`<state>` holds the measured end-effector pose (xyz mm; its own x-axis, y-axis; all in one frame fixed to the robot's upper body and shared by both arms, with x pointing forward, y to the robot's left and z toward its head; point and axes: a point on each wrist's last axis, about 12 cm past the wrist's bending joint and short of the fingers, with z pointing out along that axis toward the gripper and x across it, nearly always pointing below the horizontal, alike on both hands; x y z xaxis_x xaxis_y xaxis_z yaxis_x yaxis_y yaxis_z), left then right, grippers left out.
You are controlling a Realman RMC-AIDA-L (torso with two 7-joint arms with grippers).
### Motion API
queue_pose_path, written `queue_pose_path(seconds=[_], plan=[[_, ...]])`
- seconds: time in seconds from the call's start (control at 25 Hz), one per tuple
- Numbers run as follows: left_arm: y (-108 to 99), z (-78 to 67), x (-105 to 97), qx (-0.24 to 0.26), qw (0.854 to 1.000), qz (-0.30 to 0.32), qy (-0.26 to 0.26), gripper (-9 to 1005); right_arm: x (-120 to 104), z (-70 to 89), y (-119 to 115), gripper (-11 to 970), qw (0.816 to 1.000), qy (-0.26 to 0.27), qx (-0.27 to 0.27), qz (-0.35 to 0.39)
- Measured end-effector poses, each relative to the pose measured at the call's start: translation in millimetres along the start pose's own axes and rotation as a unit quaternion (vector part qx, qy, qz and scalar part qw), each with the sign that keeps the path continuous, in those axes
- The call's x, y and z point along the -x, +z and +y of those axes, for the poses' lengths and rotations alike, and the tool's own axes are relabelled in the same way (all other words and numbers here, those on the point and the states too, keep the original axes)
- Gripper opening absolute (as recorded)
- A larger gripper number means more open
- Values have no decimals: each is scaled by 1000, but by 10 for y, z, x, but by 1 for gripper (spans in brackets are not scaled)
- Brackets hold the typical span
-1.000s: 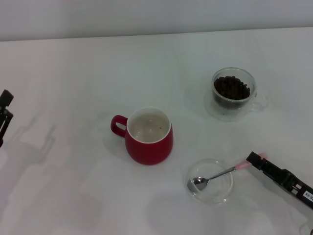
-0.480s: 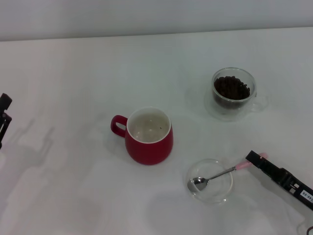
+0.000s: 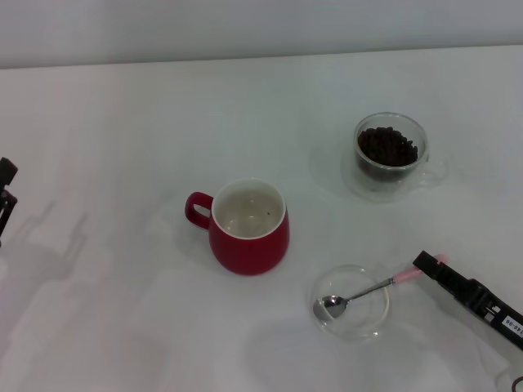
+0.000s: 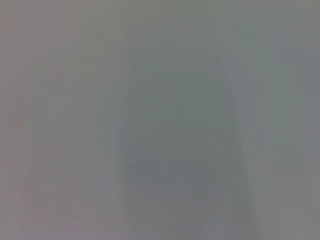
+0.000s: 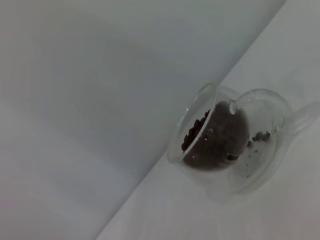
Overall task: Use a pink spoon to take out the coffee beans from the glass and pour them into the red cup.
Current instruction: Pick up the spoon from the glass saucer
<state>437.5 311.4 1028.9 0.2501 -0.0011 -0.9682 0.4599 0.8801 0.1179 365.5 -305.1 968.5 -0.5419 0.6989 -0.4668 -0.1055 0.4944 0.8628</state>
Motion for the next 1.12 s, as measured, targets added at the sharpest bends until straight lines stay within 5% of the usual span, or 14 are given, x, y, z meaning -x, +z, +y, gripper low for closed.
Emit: queue_pose_path(seconds=[0.48,0.6,1.12], plan=[[-38,-7,3,2,1000,0,-1,523,3,1,1,339,1000,0,0,-1],[-49,-13,2,3,1000,0,-2,524,6,3,7,175,1000,0,1,-1],[-81,-20,0,6,1000,1,-3,516,30,27,70,167,1000,-6,11,5]])
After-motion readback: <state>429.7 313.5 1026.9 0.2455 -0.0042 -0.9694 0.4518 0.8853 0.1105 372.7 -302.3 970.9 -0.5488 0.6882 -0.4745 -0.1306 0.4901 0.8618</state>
